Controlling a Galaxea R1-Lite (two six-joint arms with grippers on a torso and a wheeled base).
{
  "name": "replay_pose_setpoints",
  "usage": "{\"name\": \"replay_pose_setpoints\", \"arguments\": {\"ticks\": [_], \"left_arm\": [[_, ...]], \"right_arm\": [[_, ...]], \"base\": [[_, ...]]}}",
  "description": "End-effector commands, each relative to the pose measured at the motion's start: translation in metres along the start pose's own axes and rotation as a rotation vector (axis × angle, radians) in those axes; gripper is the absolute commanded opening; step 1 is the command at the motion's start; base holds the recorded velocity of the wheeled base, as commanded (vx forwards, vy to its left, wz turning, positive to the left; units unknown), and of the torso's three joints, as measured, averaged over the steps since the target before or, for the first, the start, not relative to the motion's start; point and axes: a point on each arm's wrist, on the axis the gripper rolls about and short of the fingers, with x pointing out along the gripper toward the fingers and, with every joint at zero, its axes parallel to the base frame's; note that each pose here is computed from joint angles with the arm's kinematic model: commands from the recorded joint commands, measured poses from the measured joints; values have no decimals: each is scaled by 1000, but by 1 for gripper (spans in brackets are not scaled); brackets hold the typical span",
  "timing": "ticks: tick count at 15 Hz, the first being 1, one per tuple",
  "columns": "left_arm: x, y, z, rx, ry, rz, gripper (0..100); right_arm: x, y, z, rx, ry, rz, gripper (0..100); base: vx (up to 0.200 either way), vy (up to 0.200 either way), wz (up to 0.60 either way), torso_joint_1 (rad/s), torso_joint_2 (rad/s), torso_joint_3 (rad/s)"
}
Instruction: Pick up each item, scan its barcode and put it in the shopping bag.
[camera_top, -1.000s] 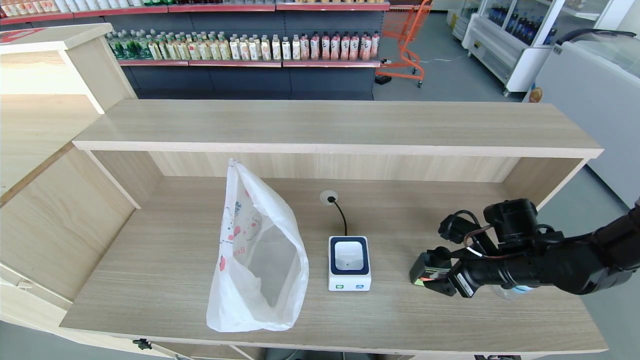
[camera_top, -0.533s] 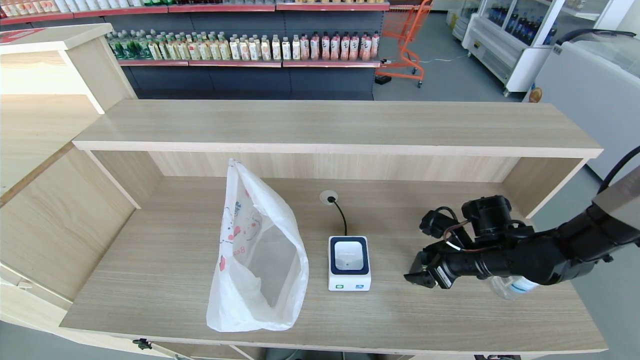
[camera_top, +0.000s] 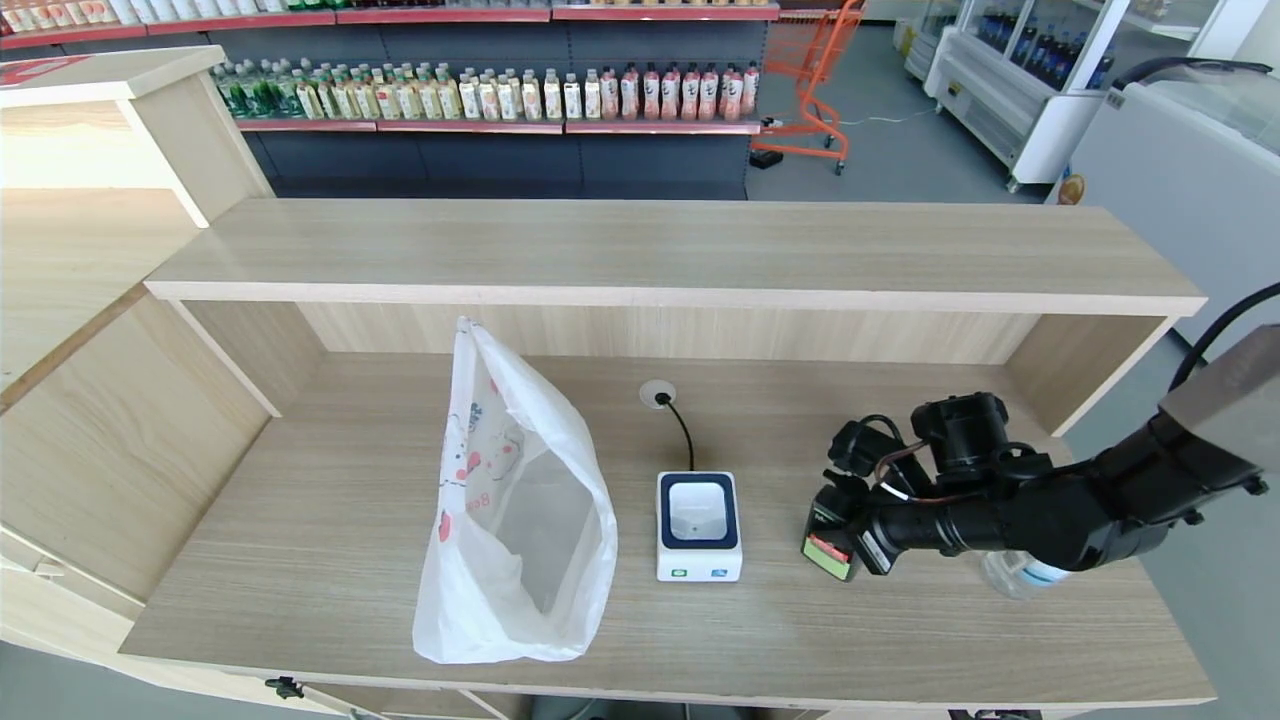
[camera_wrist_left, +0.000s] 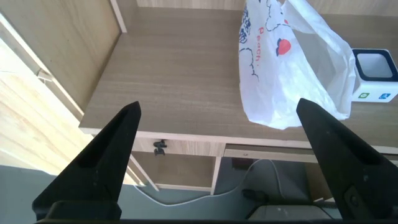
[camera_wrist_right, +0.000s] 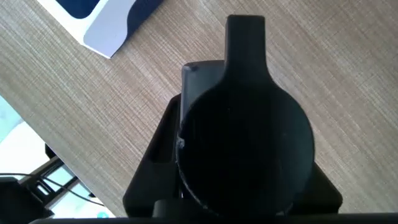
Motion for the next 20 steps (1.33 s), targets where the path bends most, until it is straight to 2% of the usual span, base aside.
{"name": "replay_pose_setpoints", "arguments": {"ticks": [1,3,6,7,8,9,11,12,14,16,17,18,19,20], "left_arm": [[0,0,0,0,0,1,100],[0,0,0,0,0,1,100],[0,0,0,0,0,1,100],[0,0,0,0,0,1,100],[0,0,0,0,0,1,100],[0,0,0,0,0,1,100],[0,0,0,0,0,1,100],[0,0,0,0,0,1,100],[0,0,0,0,0,1,100],[0,0,0,0,0,1,100],[0,0,0,0,0,1,100],[0,0,0,0,0,1,100],[0,0,0,0,0,-1,100],[0,0,0,0,0,1,100]], "right_arm": [[-15,0,4,-1,-25,-19,0],[-31,-3,9,26,-55,-45,0],[-98,-10,42,167,-230,-158,0],[-127,-6,44,179,-279,-196,0],[-133,-5,43,179,-285,-207,0],[-171,7,29,99,-303,-287,0],[-199,26,-5,-193,-216,-387,0],[-206,40,-17,-325,-212,-415,0],[-215,44,-15,-654,-269,-396,0],[-220,40,-13,-1091,-286,-426,0],[-219,42,-13,-1382,-330,-417,0],[-212,48,-11,-1577,-370,-388,0],[-203,51,-11,-1671,-380,-348,0],[-181,62,-13,-1854,-390,-215,0]], "base": [[0,0,0,0,0,0],[0,0,0,0,0,0],[0,0,0,0,0,0],[0,0,0,0,0,0],[0,0,0,0,0,0],[0,0,0,0,0,0],[0,0,0,0,0,0],[0,0,0,0,0,0],[0,0,0,0,0,0],[0,0,0,0,0,0],[0,0,0,0,0,0],[0,0,0,0,0,0],[0,0,0,0,0,0],[0,0,0,0,0,0]]}}
